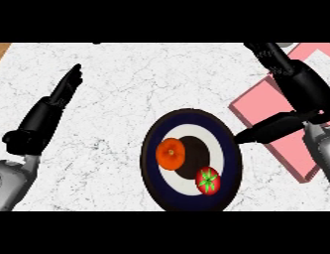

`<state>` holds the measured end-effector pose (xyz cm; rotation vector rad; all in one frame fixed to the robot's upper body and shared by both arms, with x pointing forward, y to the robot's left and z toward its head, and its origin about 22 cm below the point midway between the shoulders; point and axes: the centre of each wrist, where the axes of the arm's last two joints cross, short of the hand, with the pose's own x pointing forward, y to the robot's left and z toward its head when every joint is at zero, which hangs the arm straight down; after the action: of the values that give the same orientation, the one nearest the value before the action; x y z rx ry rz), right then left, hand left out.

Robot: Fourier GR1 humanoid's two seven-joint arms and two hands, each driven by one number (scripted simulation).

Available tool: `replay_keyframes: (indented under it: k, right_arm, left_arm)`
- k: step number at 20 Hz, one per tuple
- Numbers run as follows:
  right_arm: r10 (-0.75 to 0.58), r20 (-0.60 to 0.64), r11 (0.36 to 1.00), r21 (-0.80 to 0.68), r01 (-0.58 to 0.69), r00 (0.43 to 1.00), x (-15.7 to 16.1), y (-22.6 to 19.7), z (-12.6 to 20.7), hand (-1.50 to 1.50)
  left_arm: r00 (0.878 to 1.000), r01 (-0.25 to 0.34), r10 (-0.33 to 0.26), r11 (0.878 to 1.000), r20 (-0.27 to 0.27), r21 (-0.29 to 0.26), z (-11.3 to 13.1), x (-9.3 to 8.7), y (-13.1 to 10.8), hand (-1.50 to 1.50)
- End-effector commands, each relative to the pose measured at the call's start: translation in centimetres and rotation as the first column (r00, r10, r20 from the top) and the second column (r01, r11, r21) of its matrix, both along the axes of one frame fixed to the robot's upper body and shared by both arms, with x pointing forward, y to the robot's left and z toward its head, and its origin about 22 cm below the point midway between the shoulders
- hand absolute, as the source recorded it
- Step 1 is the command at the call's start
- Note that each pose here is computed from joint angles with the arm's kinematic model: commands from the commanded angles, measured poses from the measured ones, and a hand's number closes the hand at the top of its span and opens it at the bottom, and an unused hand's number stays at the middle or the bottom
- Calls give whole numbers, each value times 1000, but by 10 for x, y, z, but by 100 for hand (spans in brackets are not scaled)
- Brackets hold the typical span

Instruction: Pick the squash from the plate and place it in the cardboard box

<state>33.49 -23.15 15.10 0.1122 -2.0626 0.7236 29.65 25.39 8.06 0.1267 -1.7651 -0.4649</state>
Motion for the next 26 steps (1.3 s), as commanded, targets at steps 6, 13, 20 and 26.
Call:
replay_keyframes:
  k: [6,13,20,26]
  right_arm:
    - [313,206,889,-408,-210,927,13,18,14,-150]
    - [404,137,641,-748,-173,904,-7,66,43,-150]
    - [454,68,415,-899,-143,888,-45,113,38,-150]
    - [390,40,337,-936,-102,920,-82,153,31,-150]
  left_arm:
    - [997,71,-71,997,-16,21,-12,-1,-16,0]
    - [998,55,-54,998,-13,25,-27,-5,2,0]
    - [998,49,-48,998,-38,41,-26,4,17,0]
    - [998,59,-58,997,-25,48,-2,-10,15,0]
